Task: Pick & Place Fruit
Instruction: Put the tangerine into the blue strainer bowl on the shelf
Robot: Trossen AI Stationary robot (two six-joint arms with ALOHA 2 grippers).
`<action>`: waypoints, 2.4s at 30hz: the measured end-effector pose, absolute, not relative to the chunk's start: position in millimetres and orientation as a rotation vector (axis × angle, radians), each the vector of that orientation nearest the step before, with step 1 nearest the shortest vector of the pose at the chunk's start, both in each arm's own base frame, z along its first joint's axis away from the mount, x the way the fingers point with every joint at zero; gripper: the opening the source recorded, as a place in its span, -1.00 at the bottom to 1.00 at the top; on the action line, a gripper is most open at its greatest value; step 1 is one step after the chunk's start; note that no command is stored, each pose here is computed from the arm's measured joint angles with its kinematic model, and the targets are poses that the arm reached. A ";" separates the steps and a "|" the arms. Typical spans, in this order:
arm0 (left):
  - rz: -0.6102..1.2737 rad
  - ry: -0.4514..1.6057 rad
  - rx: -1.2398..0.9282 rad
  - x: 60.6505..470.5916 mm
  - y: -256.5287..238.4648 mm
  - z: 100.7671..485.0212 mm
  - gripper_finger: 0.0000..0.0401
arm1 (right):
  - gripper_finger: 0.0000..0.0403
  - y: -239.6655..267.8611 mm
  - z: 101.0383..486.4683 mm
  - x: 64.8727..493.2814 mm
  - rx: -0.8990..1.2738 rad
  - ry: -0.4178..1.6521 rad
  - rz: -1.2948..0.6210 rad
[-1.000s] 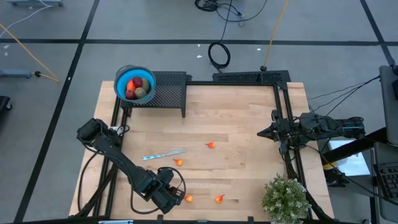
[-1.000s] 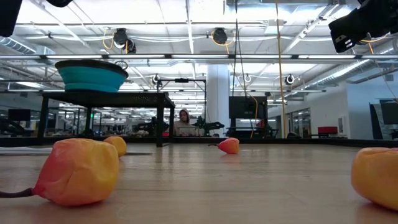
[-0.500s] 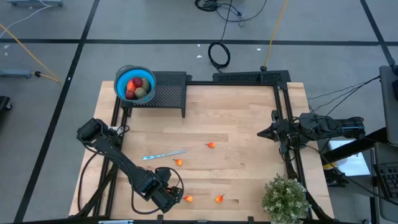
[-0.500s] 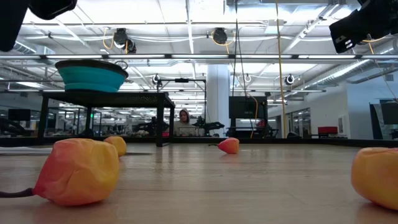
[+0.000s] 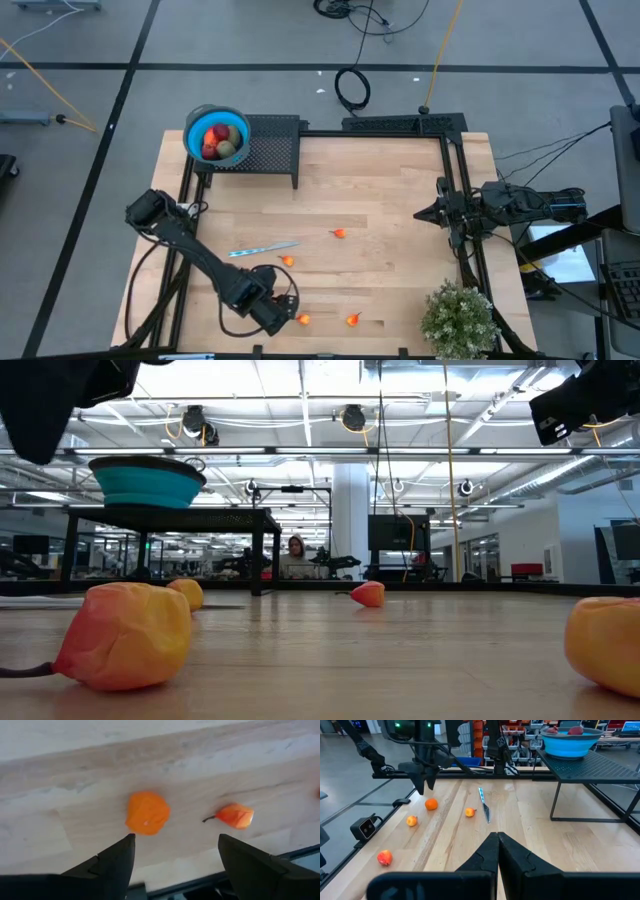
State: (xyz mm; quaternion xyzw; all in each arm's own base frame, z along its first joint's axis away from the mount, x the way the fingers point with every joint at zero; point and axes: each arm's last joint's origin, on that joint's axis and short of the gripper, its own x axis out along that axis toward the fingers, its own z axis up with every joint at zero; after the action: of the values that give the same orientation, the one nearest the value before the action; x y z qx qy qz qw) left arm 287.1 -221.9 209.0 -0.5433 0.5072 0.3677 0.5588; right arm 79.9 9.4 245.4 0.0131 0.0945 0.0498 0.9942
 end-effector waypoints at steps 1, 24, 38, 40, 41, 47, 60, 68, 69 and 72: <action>0.866 1.215 -1.288 287.3 -221.6 209.0 0.39 | -1.00 9.4 245.4 79.9 0.027 0.189 0.100; 1.002 1.132 -1.577 290.2 -217.7 186.6 0.21 | -1.00 9.4 245.3 79.9 0.026 0.190 0.100; 1.009 1.130 -1.547 290.7 -203.6 170.3 0.32 | -1.00 9.4 245.4 79.9 0.027 0.189 0.099; 1.012 1.131 -1.545 289.8 -203.0 169.0 0.31 | -1.00 9.4 245.4 79.9 0.027 0.189 0.100; 1.013 1.131 -1.544 289.6 -202.9 168.9 0.30 | -1.00 9.4 245.4 79.9 0.027 0.189 0.100; 1.029 1.126 -1.529 287.9 -202.2 168.1 0.31 | -1.00 9.4 245.4 79.9 0.027 0.189 0.099; 1.113 1.190 -1.512 275.4 -209.4 164.5 0.28 | -1.00 9.4 245.5 79.9 0.027 0.189 0.100; 1.105 1.196 -1.508 275.9 -212.8 160.9 0.28 | -1.00 9.4 245.5 79.9 0.027 0.189 0.099; 1.107 1.198 -1.504 276.7 -213.5 157.9 0.27 | -1.00 9.4 245.4 79.9 0.027 0.189 0.099; 1.109 1.233 -1.507 280.4 -217.4 145.8 0.25 | -1.00 9.3 245.6 79.9 0.028 0.188 0.099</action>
State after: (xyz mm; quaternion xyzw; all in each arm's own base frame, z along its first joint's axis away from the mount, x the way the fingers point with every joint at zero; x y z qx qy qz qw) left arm 280.4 -217.4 145.8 -0.6054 0.4955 0.4456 0.4352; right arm 79.9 9.3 245.6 0.0139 0.0940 0.0493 0.9943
